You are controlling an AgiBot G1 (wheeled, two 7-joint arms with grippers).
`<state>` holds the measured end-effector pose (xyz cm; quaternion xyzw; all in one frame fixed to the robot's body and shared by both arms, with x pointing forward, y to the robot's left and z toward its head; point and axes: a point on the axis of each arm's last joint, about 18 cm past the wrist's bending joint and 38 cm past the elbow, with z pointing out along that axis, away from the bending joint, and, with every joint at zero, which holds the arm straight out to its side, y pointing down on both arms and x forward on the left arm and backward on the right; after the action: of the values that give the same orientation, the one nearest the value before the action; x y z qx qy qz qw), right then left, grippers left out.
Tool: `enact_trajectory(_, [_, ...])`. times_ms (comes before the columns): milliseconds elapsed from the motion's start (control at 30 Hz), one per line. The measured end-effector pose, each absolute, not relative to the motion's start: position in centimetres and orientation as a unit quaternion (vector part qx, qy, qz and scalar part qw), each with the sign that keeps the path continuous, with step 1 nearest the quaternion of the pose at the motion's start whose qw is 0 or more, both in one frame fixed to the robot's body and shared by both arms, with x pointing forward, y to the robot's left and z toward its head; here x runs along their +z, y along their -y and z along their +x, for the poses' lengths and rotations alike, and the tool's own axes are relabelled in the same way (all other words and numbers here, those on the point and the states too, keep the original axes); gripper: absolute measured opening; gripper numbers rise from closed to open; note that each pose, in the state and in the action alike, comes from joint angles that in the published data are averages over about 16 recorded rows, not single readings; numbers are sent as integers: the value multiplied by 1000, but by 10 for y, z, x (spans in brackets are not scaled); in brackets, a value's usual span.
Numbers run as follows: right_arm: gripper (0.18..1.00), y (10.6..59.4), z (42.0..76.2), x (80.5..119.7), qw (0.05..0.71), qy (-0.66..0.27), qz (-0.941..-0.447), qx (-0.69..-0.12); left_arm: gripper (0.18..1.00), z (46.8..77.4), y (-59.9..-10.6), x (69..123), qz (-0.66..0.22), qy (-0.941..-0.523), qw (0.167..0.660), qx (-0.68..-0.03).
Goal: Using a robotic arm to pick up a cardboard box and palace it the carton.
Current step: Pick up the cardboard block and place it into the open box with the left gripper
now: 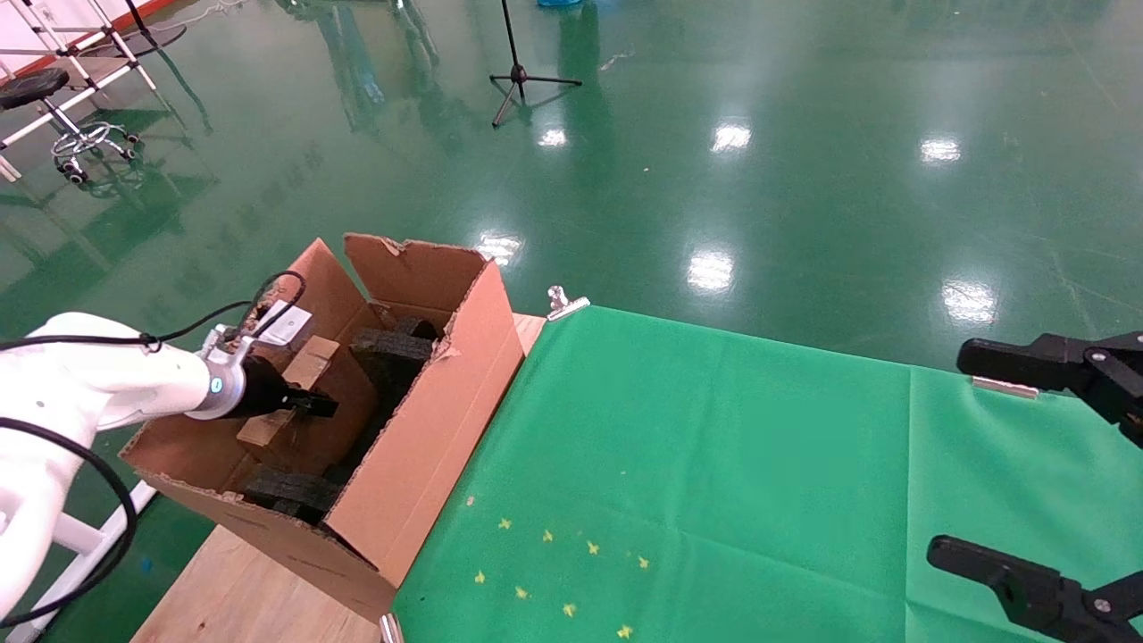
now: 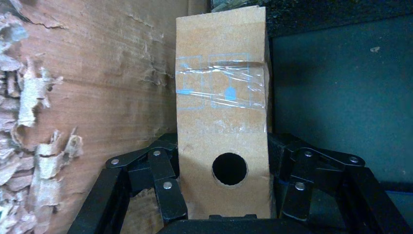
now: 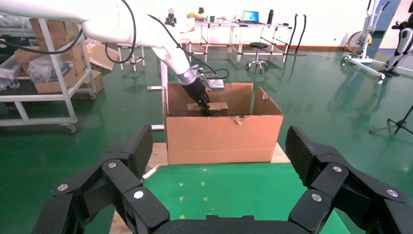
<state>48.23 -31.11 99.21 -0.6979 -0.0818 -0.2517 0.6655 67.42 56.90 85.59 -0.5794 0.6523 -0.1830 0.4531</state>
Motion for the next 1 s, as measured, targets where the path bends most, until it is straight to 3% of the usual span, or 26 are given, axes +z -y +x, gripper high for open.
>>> enact_trajectory(400, [1001, 311, 482, 992, 666, 82, -698, -252, 316, 675, -568, 854, -580, -651, 453, -184])
enact_trajectory(633, [1001, 311, 482, 992, 666, 82, -698, -252, 380, 674, -569, 855, -581, -651, 453, -184])
enact_trajectory(1000, [1001, 311, 482, 992, 666, 82, -698, -252, 574, 674, -571, 883, -574, -638, 461, -225])
